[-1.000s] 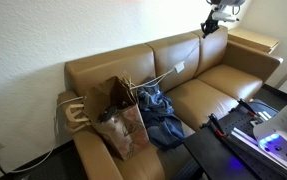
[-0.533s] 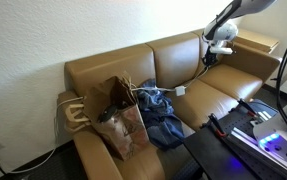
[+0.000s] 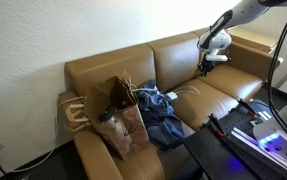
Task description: Move the cable to right
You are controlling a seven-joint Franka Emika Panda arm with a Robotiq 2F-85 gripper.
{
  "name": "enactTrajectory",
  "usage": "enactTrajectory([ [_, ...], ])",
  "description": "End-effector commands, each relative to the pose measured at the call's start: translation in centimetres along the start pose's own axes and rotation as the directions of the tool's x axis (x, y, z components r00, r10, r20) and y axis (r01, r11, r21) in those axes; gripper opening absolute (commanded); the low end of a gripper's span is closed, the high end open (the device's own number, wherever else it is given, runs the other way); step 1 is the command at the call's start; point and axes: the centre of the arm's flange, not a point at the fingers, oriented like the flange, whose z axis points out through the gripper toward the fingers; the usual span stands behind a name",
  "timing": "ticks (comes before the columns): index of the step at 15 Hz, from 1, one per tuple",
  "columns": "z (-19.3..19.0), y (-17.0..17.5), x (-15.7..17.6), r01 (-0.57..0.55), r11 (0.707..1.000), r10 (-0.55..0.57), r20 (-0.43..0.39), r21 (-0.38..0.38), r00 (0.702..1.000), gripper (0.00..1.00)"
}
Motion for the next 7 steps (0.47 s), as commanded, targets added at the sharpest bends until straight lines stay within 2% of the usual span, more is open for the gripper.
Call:
enactTrajectory([
  [1, -2.7, 1.3, 0.3, -0.005, 0.982, -0.003, -0.042, -0.191, 0.999, 0.57],
  [3, -5.4, 1.8, 0.4, -0.008, 0.968, -0.013, -0.079, -0.249, 0.997, 0.71],
  [5, -9.0, 0.4, -0.5, 0.001, 0.998, -0.005, -0.077, -0.058, 0.997, 0.84],
  [6, -10.7, -1.1, -1.3, 0.003, 1.0, -0.004, -0.072, -0.02, 0.997, 0.92],
  [7, -7.1, 0.0, 1.1, -0.012, 0.993, 0.001, -0.087, -0.116, 0.996, 0.74],
])
